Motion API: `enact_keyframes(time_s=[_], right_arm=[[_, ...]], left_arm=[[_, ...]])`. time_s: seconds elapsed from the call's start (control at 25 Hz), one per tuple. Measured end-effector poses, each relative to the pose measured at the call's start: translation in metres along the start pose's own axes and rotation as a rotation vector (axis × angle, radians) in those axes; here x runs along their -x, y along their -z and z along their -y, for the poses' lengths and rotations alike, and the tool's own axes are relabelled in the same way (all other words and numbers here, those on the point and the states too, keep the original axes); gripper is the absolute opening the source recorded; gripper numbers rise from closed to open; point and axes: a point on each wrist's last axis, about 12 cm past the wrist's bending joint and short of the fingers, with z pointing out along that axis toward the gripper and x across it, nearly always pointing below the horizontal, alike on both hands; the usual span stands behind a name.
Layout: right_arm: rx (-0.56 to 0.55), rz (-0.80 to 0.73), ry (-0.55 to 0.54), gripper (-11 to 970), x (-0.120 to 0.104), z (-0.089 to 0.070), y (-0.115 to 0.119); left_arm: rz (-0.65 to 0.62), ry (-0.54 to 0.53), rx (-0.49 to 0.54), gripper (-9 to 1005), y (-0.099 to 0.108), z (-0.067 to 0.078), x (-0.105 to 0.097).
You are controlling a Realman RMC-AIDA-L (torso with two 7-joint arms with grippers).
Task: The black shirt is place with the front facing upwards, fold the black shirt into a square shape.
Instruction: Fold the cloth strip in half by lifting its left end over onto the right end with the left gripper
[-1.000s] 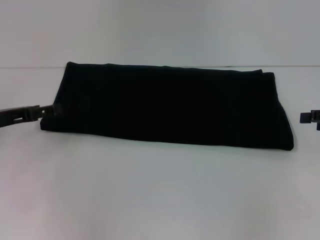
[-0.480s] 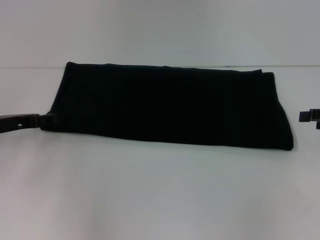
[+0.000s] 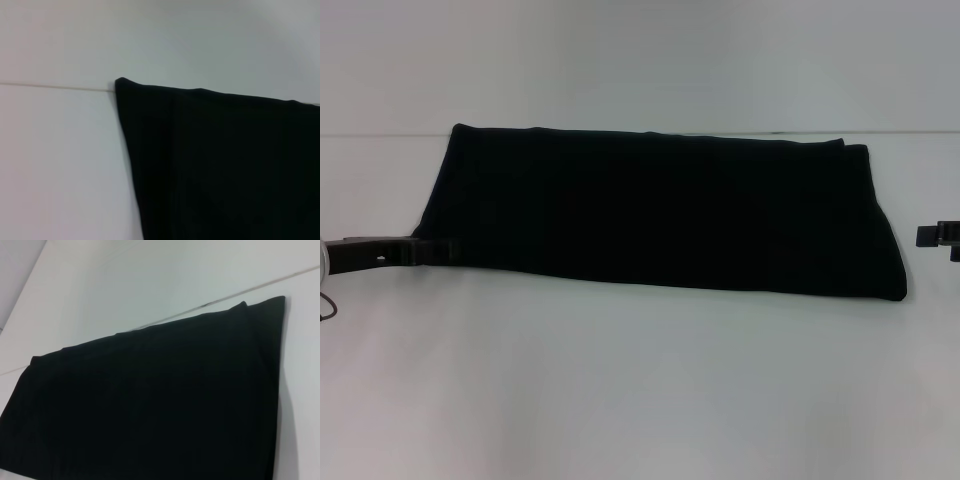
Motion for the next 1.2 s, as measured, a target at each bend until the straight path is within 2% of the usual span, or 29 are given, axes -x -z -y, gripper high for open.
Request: enact_keyframes(time_s=[0.6, 0.68, 1.16, 1.2], right_arm=[[-0.003, -0.003, -0.004, 825, -0.0041, 0.0025, 0.0006], [-0.003, -0.003, -0.006, 825, -0.0049, 0.0029, 0.0008], [-0.008, -0.012, 0.0, 824, -0.007, 0.0033, -0.0005], [-0.012, -0.014, 0.002, 824, -0.0066, 0.0032, -0.0014]], left_arm=[[0.007, 0.023, 0.019, 693, 0.0007, -0.0026, 0.0007], [0.006, 0.022, 0.021, 434, 0.0007, -0.0028, 0.0007], [0.004, 0.017, 0.036, 3, 0.0034, -0.0046, 0.0031], [0.005, 0.015, 0.032, 5, 0.0039, -0.0039, 0.0039]])
